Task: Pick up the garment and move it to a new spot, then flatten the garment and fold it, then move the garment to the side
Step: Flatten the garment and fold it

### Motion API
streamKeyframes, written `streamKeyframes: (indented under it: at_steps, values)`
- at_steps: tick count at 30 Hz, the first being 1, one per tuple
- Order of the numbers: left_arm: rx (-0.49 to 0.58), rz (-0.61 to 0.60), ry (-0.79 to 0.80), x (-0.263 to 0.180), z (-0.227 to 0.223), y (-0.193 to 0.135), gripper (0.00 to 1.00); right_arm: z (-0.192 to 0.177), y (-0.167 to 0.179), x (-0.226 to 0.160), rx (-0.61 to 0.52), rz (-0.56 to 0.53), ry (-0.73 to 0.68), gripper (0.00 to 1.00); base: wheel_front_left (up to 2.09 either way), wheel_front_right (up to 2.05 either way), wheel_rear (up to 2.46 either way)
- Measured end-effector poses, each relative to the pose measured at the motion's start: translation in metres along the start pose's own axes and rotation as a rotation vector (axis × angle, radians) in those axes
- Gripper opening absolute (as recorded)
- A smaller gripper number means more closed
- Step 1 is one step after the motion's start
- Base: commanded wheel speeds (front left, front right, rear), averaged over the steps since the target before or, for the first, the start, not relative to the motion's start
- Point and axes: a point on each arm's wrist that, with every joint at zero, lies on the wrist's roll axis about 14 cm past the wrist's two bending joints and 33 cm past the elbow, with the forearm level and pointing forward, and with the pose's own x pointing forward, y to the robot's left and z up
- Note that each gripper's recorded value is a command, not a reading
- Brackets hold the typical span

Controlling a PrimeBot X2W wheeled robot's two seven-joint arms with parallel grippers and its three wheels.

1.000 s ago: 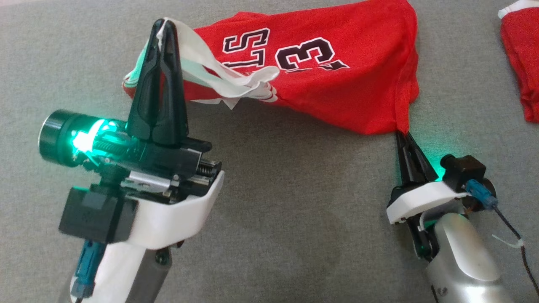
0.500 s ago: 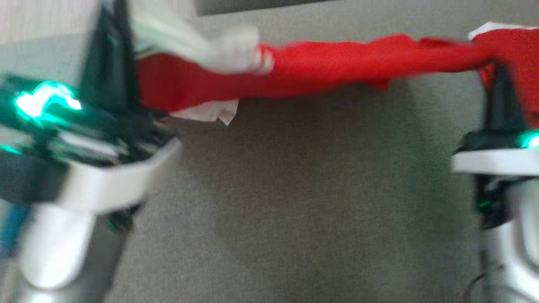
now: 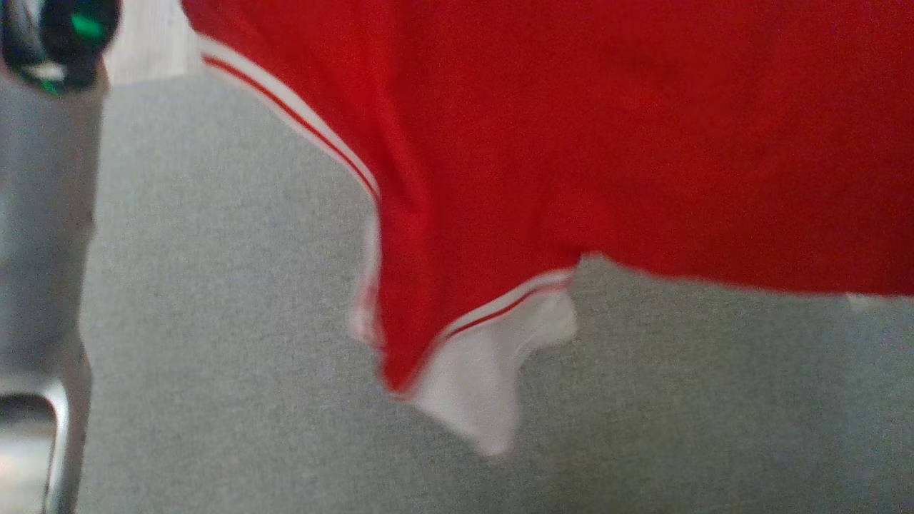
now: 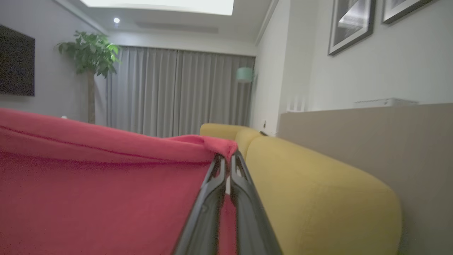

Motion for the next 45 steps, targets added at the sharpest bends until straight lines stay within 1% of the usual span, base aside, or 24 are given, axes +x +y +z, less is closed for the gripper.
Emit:
streamKeyframes:
  at_steps: [4,7,11,14,18,20,22,23,26,29,33,36,37,39,42,45]
  values:
    - [0.032,0.067,0.113,0.01,-0.05,0.035,0.0,-0.046,0.022,0.034,0.009,0.059,0.128,0.0,0.0,0.0,0.0]
    - [0.08,0.097,0.161,0.014,-0.086,0.058,0.0,-0.073,0.037,0.059,0.021,0.094,0.159,0.0,0.0,0.0,0.0]
    - [0.113,0.136,0.104,0.026,-0.104,0.086,0.0,-0.09,0.046,0.092,0.032,0.106,0.106,0.0,0.0,0.0,0.0]
    - [0.116,0.13,0.041,0.036,-0.106,0.094,0.0,-0.101,0.052,0.11,0.032,0.113,0.073,0.0,0.0,0.0,0.0]
    - [0.087,0.124,0.052,0.028,-0.127,0.099,0.0,-0.139,0.062,0.114,0.011,0.141,0.118,0.0,0.0,0.0,0.0]
    - [0.074,0.132,0.092,0.012,-0.147,0.103,0.0,-0.16,0.062,0.109,0.002,0.146,0.151,0.0,0.0,0.0,0.0]
    - [0.058,0.143,0.147,-0.012,-0.171,0.107,0.0,-0.182,0.062,0.1,0.001,0.15,0.189,0.0,0.0,0.0,0.0]
    - [0.058,0.143,0.147,-0.012,-0.171,0.107,0.0,-0.182,0.062,0.1,0.001,0.15,0.189,0.0,0.0,0.0,0.0]
    - [0.007,0.167,0.247,-0.064,-0.209,0.104,0.0,-0.222,0.063,0.075,0.021,0.152,0.279,0.0,0.0,0.0,0.0]
    - [-0.06,0.191,0.351,-0.121,-0.241,0.088,0.0,-0.263,0.059,0.038,0.041,0.14,0.388,0.0,0.0,0.0,0.0]
    - [-0.136,0.24,0.442,-0.184,-0.256,0.059,0.0,-0.296,0.044,-0.011,0.066,0.097,0.486,0.0,0.0,0.0,0.0]
    - [-0.176,0.275,0.514,-0.226,-0.258,0.036,0.0,-0.306,0.036,-0.044,0.085,0.067,0.526,0.0,0.0,0.0,0.0]
    - [-0.212,0.309,0.572,-0.257,-0.258,0.02,0.0,-0.308,0.03,-0.067,0.088,0.048,0.549,0.0,0.0,0.0,0.0]
    - [-0.243,0.346,0.627,-0.285,-0.254,0.005,0.0,-0.309,0.025,-0.092,0.1,0.025,0.568,0.0,0.0,0.0,0.0]
    - [-0.281,0.397,0.662,-0.31,-0.242,-0.013,0.0,-0.308,0.023,-0.132,0.118,0.001,0.608,0.0,0.0,0.0,0.0]
    - [-0.3,0.428,0.673,-0.326,-0.228,-0.025,0.0,-0.302,0.024,-0.17,0.136,-0.02,0.633,0.0,0.0,0.0,0.0]
